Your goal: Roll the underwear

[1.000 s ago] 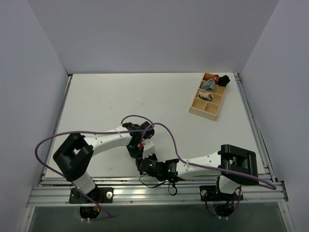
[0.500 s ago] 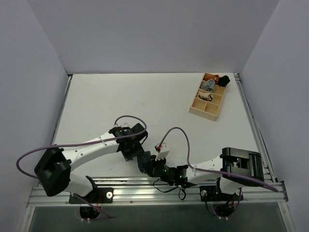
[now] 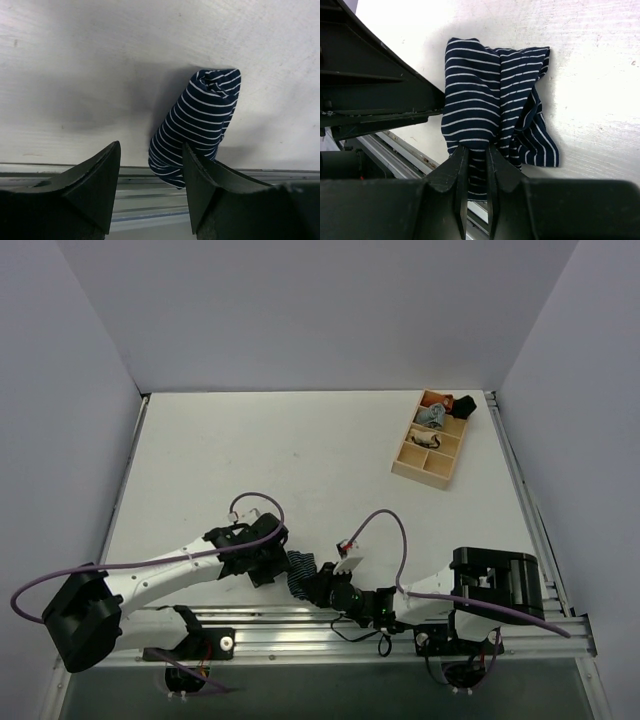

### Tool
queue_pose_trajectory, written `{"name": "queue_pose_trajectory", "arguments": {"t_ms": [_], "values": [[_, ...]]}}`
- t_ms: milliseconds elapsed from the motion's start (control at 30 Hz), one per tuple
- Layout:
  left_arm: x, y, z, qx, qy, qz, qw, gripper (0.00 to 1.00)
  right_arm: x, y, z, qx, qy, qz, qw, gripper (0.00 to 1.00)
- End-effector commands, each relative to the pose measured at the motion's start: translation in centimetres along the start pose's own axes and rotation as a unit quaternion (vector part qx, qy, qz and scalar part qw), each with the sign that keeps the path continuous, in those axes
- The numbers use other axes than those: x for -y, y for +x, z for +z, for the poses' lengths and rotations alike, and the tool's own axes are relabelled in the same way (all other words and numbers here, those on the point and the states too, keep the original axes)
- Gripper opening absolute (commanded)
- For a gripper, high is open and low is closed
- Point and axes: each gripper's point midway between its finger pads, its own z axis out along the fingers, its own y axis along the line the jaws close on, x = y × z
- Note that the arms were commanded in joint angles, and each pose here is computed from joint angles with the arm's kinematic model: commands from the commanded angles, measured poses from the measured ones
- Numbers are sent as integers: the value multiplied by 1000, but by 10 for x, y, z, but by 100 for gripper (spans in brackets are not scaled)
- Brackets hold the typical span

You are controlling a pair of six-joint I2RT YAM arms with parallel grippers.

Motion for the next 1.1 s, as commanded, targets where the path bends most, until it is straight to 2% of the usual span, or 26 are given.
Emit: {"name": "queue_pose_trajectory", "arguments": {"t_ms": [0,267,633,933,1067], "values": [[43,-1,-4,-3,95,-2,995,60,100,53,-27,-110,129,-106,980,0],[39,9,5,-17,118,4,993,61,107,59,-33,-121,134,-105,978,0],[39,-2,-17,1,167,23,986,66,114,60,-39,-124,143,-84,978,0],[39,3,7,-28,158,71,984,67,116,64,-39,-131,147,-89,976,0],[50,5,12,-39,177,82,980,66,117,63,-39,-131,147,-88,976,0]]}}
